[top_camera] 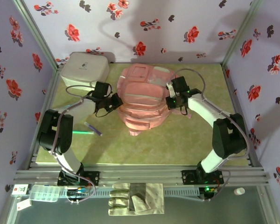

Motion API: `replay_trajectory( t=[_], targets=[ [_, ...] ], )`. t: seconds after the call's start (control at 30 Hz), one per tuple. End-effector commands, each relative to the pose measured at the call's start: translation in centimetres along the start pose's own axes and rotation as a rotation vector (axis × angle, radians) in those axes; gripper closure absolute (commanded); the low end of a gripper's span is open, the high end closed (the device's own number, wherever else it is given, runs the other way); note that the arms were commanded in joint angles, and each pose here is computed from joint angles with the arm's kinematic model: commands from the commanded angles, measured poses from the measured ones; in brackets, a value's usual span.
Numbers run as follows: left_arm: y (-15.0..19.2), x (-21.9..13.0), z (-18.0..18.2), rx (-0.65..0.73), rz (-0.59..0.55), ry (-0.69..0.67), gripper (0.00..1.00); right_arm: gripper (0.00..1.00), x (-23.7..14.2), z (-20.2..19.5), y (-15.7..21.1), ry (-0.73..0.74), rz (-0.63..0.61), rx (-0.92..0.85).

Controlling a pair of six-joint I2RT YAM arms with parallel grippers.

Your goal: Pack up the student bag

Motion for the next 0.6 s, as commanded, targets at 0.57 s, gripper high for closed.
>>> replay_trajectory(
  t=[0.57],
  targets=[
    [-0.1, 0.1, 1.6, 0.052, 0.060, -0.097, 1.00, 0.85, 0.1, -6.3, -3.1, 0.394, -0.046, 0.181]
  ],
)
Point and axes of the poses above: each hand's point on the last joint's axis, 136 mm out from that joint toward the fingers, its own x axis out along the fingers, its own z axis along the line the jaws close on, y = z × x, the point moved 9 cm from there along -x, back along the fingers, and after that the axes turned 1 degree about x, right-handed, at the moved point
